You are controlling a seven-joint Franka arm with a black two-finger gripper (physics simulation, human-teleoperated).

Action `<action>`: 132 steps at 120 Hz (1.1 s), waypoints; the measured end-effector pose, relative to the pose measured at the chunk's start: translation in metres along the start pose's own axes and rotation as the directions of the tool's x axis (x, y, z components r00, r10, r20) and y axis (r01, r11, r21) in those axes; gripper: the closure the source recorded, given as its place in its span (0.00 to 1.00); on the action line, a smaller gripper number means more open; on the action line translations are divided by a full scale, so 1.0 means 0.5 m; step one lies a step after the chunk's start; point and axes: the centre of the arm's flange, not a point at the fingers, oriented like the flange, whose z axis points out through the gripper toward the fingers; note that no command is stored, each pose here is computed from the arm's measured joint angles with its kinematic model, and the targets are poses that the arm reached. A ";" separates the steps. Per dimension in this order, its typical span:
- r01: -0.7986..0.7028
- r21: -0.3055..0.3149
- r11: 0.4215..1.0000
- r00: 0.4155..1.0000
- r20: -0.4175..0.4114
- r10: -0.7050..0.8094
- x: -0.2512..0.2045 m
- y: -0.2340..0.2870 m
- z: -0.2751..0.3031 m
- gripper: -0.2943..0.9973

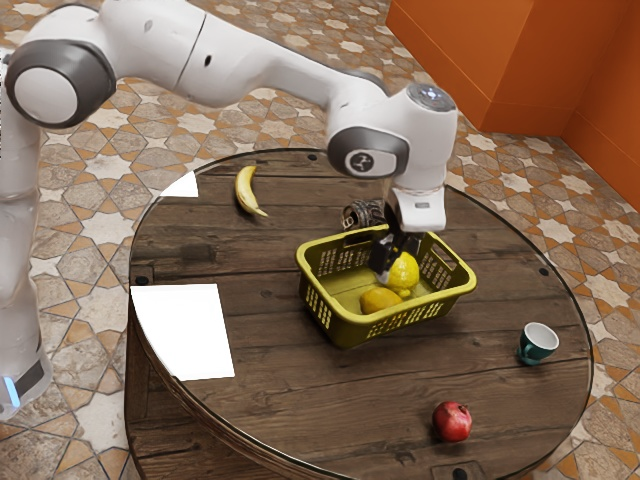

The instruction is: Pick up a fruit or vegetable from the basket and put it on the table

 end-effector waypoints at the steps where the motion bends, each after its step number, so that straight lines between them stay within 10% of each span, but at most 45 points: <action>1: -0.001 -0.002 1.000 1.000 0.000 0.001 0.000 0.000 0.002 0.23; 132: -0.058 -0.104 0.993 0.998 0.018 0.060 0.023 -0.005 0.159 0.23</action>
